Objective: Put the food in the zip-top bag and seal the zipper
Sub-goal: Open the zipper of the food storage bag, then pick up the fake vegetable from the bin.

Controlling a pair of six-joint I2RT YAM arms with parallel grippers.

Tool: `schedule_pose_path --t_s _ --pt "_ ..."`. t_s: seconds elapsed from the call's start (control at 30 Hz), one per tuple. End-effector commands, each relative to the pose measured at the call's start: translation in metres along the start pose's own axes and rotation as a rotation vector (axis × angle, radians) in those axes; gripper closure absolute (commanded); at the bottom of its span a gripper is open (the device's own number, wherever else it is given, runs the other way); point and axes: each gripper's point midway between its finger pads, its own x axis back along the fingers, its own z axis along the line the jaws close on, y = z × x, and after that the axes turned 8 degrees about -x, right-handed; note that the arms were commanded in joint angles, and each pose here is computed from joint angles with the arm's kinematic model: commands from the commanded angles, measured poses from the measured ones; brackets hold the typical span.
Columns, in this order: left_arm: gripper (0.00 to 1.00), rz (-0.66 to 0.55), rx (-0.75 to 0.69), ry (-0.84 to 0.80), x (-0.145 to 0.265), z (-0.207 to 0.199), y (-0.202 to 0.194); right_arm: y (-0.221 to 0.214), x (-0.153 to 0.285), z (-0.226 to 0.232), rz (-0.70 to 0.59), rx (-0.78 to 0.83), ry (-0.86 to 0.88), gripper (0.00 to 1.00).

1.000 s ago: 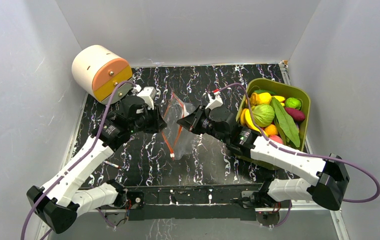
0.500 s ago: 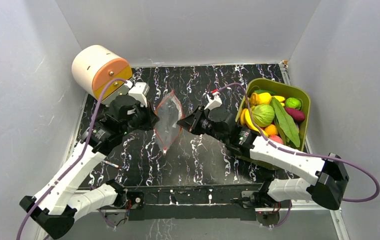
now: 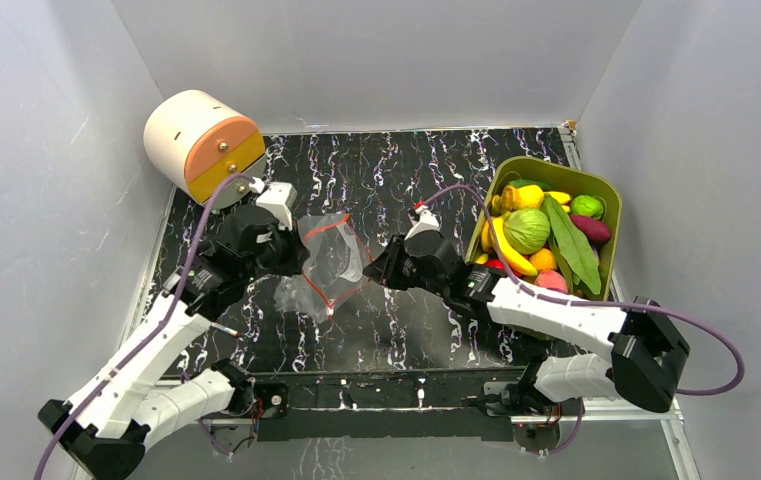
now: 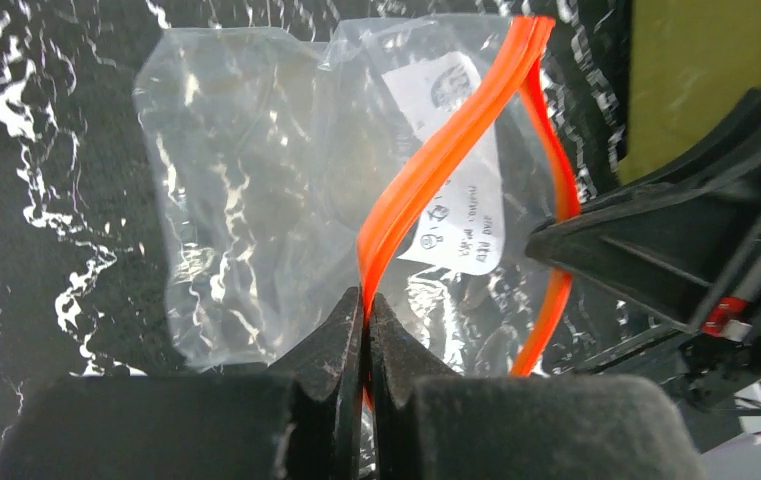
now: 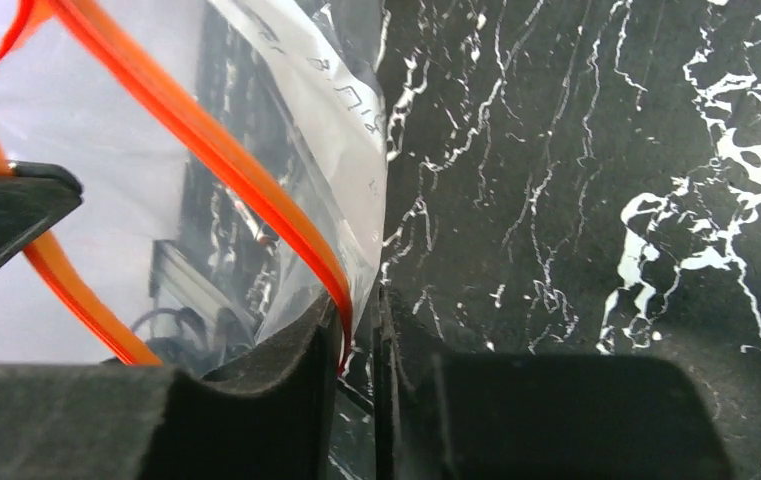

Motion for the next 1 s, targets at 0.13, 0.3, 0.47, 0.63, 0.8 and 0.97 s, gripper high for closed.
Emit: schedule_pose_path --t_s 0.13,0.3,0.47,0.63,0.8,0.97 --pt "1.0 0.04 -0.036 -0.014 -0.012 0.001 -0.024 0.003 0.0 0.013 0.03 0.035 -0.006 0.63" --pt "1.0 0.024 -0.055 -0.051 -0.015 -0.002 -0.032 0.018 0.018 0.029 0.016 0.073 -0.011 0.51" --pt "1.0 0.018 -0.063 -0.073 -0.016 -0.003 -0.043 0.052 0.047 0.039 -0.088 0.152 -0.052 0.36" --pt "1.0 0.008 -0.066 -0.079 -0.016 -0.001 -0.053 0.089 0.082 0.025 -0.224 0.222 -0.199 0.35" --pt "1.0 -0.021 -0.069 -0.078 -0.013 0.0 -0.05 0.128 0.127 -0.012 -0.386 0.261 -0.469 0.36" --pt "1.0 -0.006 -0.075 -0.089 -0.016 -0.002 -0.052 0.163 0.169 -0.039 -0.544 0.256 -0.682 0.31"
